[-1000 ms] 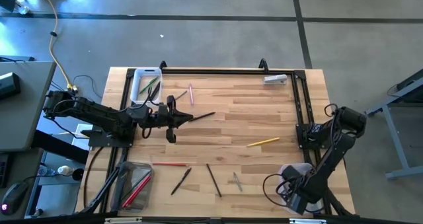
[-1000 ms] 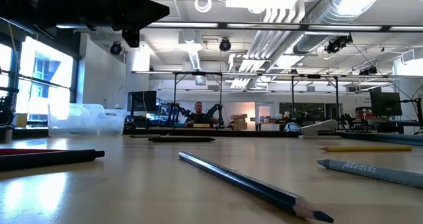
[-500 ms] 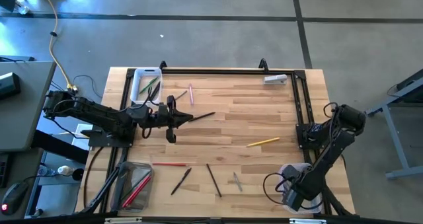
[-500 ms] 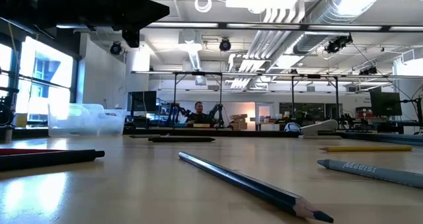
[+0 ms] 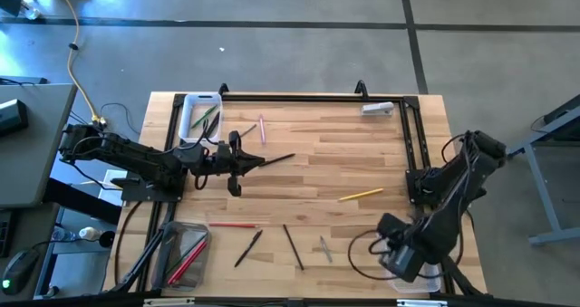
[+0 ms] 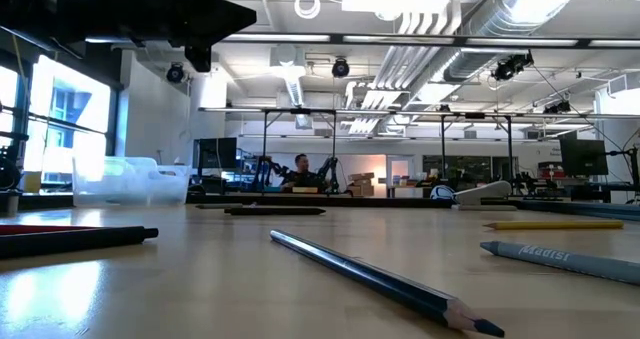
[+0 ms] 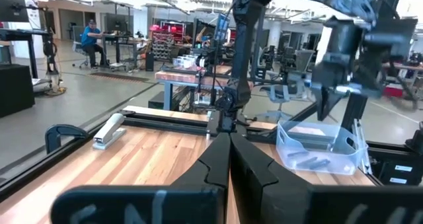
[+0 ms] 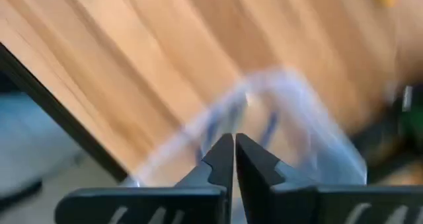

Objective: Sort crayons/erasers/pens/pencils in bins
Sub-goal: Put the red pencil into the black bin

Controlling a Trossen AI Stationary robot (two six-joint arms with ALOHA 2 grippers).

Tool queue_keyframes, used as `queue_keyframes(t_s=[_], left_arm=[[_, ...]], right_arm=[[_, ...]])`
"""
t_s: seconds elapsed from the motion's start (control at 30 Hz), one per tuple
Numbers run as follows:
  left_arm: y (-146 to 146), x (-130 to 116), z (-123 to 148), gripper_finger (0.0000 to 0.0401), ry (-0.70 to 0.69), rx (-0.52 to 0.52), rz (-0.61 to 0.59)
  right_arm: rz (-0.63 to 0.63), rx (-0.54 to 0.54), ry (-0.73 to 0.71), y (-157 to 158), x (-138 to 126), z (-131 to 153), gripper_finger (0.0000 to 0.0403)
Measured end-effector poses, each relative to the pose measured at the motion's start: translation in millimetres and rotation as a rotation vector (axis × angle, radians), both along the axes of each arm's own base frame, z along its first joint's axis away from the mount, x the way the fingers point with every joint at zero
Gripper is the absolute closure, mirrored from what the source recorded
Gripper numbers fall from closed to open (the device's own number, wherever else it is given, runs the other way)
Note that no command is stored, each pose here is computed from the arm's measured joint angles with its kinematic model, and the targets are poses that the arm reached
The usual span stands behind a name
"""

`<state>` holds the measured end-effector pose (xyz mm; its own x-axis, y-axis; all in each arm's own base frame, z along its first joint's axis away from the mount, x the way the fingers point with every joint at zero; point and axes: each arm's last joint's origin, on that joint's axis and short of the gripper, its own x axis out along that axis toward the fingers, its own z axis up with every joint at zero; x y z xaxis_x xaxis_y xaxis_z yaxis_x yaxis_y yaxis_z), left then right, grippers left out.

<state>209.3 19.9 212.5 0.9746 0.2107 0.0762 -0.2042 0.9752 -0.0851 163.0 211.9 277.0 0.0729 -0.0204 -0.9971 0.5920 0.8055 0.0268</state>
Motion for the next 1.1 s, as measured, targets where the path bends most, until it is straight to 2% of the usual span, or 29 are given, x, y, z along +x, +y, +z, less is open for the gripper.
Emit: queue_keyframes(t_s=[0.13, 0.47, 0.6, 0.8, 0.97, 1.1], left_arm=[[-0.1, 0.0, -0.5, 0.0400, 0.004, 0.000, -0.002], [-0.1, 0.1, -1.9, 0.0401, 0.021, 0.008, -0.003], [-0.1, 0.2, -4.4, 0.0401, 0.047, 0.015, -0.002], [-1.0, 0.4, -6.0, 0.0401, 0.066, 0.024, -0.035], [-6.5, 0.9, -10.9, 0.0401, 0.115, 0.031, -0.226], [-12.8, 9.1, -6.2, 0.0401, 0.227, 0.011, -0.295]], right_arm=[[0.060, -0.067, -0.165, -18.7, 13.9, 12.0, 0.0398], [0.399, -0.159, -0.315, -58.1, 77.8, 12.2, 0.0402], [0.468, -0.166, -0.309, -75.7, 88.7, -14.0, 0.0403], [0.508, -0.057, -0.531, -99.1, 107.4, -72.3, 0.0403], [0.514, -0.139, -0.714, -128.3, 115.2, -98.7, 0.0403], [0.517, -0.237, -0.822, -155.0, 121.0, -104.6, 0.0403]])
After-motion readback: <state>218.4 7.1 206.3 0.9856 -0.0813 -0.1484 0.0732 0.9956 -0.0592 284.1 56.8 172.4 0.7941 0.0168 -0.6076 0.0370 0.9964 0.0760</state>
